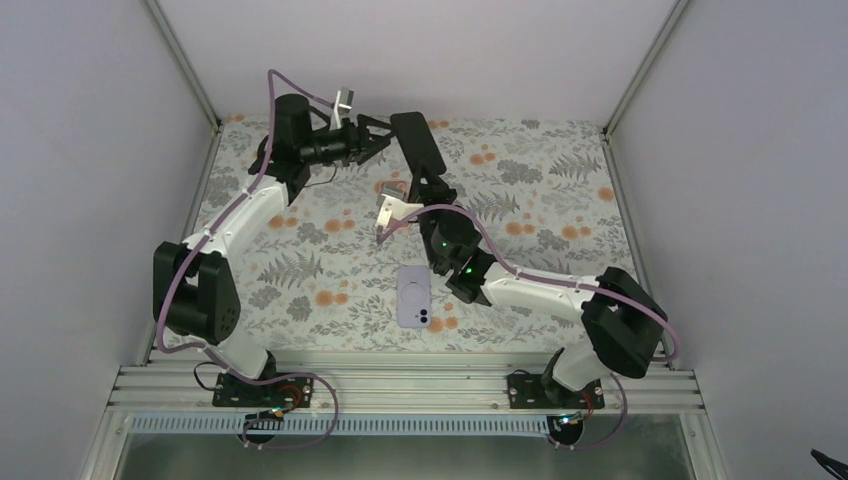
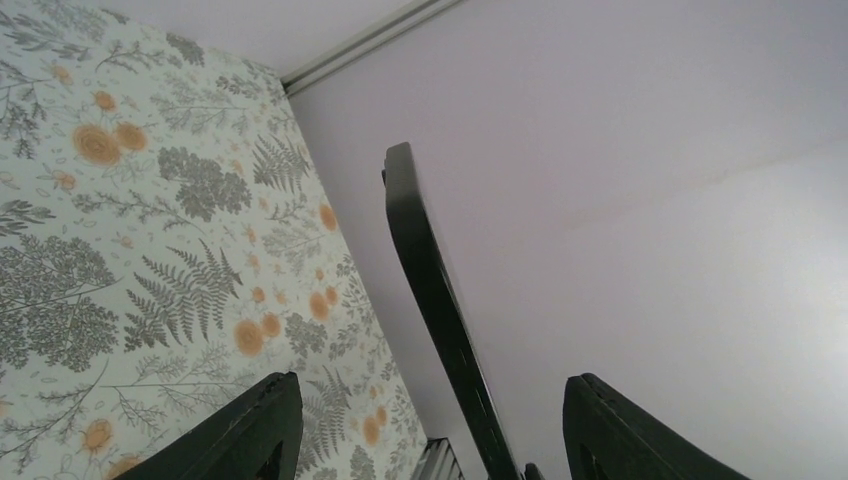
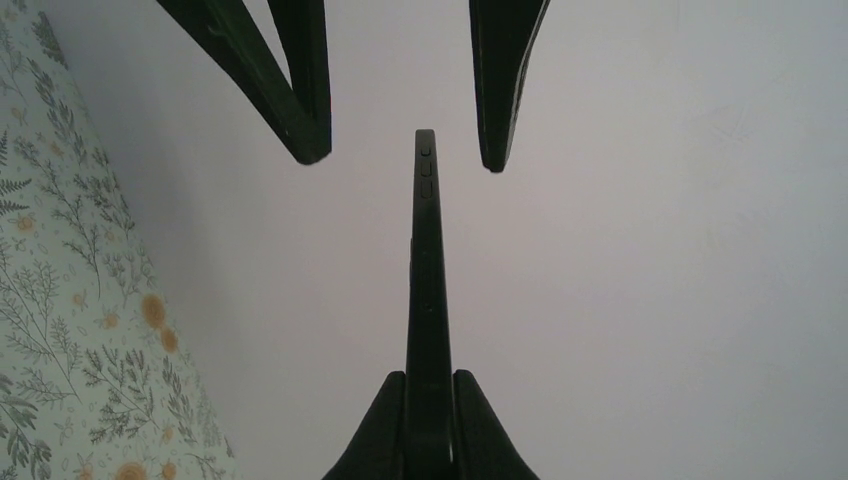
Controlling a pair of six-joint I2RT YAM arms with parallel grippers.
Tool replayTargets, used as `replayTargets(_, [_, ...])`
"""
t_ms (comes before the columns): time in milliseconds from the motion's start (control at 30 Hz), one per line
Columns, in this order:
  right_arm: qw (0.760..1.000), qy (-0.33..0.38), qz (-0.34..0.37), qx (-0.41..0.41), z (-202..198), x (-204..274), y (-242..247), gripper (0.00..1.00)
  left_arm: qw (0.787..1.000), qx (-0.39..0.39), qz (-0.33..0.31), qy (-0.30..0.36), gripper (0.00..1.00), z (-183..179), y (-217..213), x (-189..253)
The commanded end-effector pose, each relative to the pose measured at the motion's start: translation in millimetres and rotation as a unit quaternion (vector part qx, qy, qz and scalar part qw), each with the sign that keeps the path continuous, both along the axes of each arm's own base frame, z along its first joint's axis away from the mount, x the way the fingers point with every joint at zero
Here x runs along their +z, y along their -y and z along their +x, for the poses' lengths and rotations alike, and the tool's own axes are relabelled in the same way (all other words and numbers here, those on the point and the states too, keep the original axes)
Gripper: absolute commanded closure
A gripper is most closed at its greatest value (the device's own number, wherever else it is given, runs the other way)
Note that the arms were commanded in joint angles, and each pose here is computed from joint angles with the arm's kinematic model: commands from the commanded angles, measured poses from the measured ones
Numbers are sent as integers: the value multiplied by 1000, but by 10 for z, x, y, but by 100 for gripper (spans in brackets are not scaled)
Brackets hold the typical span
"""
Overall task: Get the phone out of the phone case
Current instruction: Place the phone at the center of the board.
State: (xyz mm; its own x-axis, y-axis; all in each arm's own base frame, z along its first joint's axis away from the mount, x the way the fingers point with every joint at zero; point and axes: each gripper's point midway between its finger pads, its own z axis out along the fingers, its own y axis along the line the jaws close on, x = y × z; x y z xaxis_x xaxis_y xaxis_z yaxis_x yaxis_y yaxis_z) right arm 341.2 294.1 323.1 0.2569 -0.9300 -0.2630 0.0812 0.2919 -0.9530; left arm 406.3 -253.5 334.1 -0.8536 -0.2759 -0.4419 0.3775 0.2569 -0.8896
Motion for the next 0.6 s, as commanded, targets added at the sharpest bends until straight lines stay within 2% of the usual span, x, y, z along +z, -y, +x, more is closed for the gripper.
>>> replayTargets(0, [999,33,32,7,-110,202,-29,96,1000,-20,-10,-9,35,-4,98,-71])
replayTargets(200, [999,32,21,15,-156,139,-109,96,999,-25,-9,-17,41,-8,189,-114])
replayTargets(267, [999,31,16,15,-156,106,-132,96,999,-24,-8,-23,46,-2,200,-142])
replayTargets(500, [999,45,1,4,-152,29,-131,96,999,-17,-8,-43,76,18,189,-261])
replayTargets(567, [999,47,-2,0,-149,5,-122,93,999,-15,-7,-43,83,29,183,-269])
